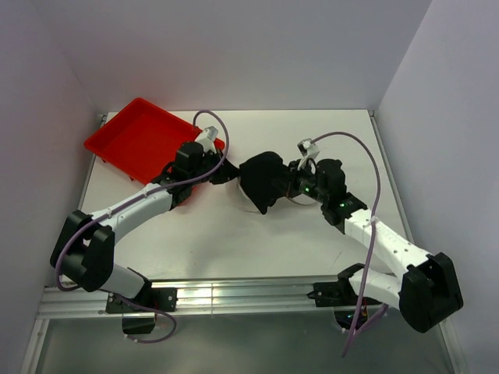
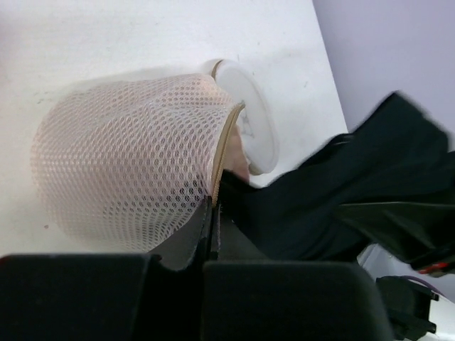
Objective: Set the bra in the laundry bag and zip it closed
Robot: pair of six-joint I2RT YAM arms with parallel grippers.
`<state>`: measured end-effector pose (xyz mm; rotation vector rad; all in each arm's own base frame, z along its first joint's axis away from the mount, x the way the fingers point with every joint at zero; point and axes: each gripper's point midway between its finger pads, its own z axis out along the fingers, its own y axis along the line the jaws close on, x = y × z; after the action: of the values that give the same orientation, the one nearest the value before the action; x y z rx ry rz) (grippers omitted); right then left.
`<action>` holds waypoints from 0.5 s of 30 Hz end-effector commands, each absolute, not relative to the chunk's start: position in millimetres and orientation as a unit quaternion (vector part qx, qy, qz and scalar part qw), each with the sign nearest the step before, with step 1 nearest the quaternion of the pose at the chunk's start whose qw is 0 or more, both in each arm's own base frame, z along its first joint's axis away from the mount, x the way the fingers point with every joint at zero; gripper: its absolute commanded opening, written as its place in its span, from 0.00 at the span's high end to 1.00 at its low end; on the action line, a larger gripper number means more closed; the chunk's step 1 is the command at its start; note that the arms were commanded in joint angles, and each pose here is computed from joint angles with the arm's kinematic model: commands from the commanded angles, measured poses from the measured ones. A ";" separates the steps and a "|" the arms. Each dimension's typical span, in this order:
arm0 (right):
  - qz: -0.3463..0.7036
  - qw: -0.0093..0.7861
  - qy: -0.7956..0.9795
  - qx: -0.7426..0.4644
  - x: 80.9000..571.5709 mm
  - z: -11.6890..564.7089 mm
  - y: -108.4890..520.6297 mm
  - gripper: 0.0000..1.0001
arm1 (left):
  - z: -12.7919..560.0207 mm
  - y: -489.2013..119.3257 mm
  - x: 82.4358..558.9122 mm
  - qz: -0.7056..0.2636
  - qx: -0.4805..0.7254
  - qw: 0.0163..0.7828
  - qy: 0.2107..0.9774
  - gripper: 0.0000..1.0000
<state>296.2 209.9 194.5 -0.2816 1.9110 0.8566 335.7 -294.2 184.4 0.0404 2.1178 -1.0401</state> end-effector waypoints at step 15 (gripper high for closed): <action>0.260 0.448 0.845 -0.132 320.6 145.1 240.8 1.00 | 220.0 -315.9 320.5 -0.475 0.052 0.397 0.784 1.00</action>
<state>300.0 236.0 115.4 -0.3410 2.1651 0.6790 326.9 -307.3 194.5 0.0754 2.0809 -1.1346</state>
